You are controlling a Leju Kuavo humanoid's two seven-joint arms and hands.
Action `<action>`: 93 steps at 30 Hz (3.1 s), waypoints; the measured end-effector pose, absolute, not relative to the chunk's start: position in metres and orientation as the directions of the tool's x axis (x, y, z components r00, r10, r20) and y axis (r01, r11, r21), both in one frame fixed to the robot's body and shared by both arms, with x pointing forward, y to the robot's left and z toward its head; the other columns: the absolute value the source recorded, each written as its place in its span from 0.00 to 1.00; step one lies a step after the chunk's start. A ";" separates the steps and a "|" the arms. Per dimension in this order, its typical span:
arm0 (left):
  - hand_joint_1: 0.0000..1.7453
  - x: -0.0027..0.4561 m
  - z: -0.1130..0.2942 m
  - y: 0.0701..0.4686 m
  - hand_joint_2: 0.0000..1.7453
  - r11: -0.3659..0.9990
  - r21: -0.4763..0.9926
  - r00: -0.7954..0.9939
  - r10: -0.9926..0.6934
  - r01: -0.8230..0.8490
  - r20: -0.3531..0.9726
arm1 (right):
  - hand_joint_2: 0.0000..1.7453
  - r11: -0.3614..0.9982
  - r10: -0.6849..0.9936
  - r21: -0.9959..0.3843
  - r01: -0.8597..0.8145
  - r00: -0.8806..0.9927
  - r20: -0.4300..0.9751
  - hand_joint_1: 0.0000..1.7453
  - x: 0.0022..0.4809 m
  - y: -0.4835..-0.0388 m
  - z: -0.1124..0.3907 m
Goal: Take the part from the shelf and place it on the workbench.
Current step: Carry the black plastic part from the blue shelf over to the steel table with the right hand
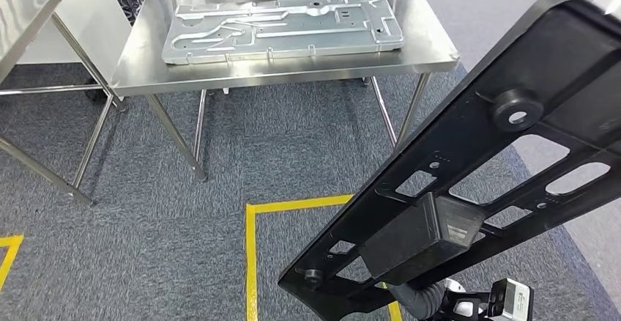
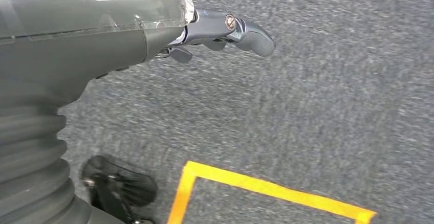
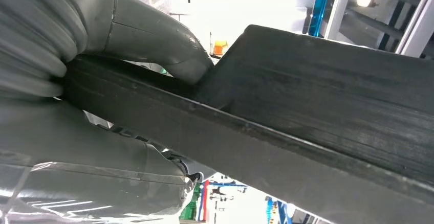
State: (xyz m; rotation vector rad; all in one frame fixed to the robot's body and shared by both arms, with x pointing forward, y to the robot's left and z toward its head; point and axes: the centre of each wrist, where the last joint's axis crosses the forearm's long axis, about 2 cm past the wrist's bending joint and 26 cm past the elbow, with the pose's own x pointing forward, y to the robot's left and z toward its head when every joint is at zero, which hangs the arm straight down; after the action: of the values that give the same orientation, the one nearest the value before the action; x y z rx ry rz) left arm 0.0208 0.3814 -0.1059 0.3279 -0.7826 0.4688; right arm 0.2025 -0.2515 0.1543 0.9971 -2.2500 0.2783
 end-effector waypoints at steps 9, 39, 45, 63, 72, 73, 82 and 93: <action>0.00 0.020 -0.106 0.382 1.00 0.839 0.110 0.611 0.291 -0.532 0.736 | 1.00 0.690 -0.585 0.067 -0.721 -0.501 0.638 1.00 0.203 -0.252 0.155; 0.00 0.027 -0.104 0.389 1.00 0.859 0.101 0.617 0.274 -0.502 0.738 | 1.00 0.725 -0.567 0.079 -0.685 -0.527 0.633 1.00 0.189 -0.259 0.156; 0.00 0.027 -0.104 0.388 1.00 0.861 0.099 0.620 0.275 -0.499 0.735 | 1.00 0.732 -0.561 0.085 -0.676 -0.527 0.639 1.00 0.186 -0.262 0.154; 0.00 0.026 -0.105 0.387 1.00 0.863 0.101 0.631 0.277 -0.495 0.724 | 1.00 0.736 -0.565 0.088 -0.671 -0.538 0.626 1.00 0.189 -0.257 0.155; 0.00 0.027 -0.104 0.387 1.00 0.859 0.110 0.629 0.273 -0.499 0.728 | 1.00 0.734 -0.570 0.090 -0.674 -0.538 0.621 1.00 0.192 -0.255 0.156; 0.00 0.027 -0.105 0.387 1.00 0.859 0.110 0.629 0.273 -0.499 0.728 | 1.00 0.734 -0.570 0.091 -0.673 -0.538 0.621 1.00 0.192 -0.255 0.155; 0.00 0.028 -0.105 0.386 1.00 0.866 0.103 0.630 0.269 -0.488 0.728 | 1.00 0.739 -0.567 0.098 -0.666 -0.538 0.624 1.00 0.192 -0.254 0.154; 0.00 0.026 -0.105 0.386 1.00 0.868 0.104 0.634 0.267 -0.485 0.725 | 1.00 0.738 -0.573 0.103 -0.667 -0.538 0.618 1.00 0.192 -0.255 0.155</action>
State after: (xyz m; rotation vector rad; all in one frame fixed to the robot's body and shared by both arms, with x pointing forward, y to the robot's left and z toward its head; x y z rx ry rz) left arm 0.0260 0.3862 -0.1047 0.3037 -0.7720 0.4372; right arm 0.1918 -0.2546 0.1549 0.9300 -2.2924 0.1910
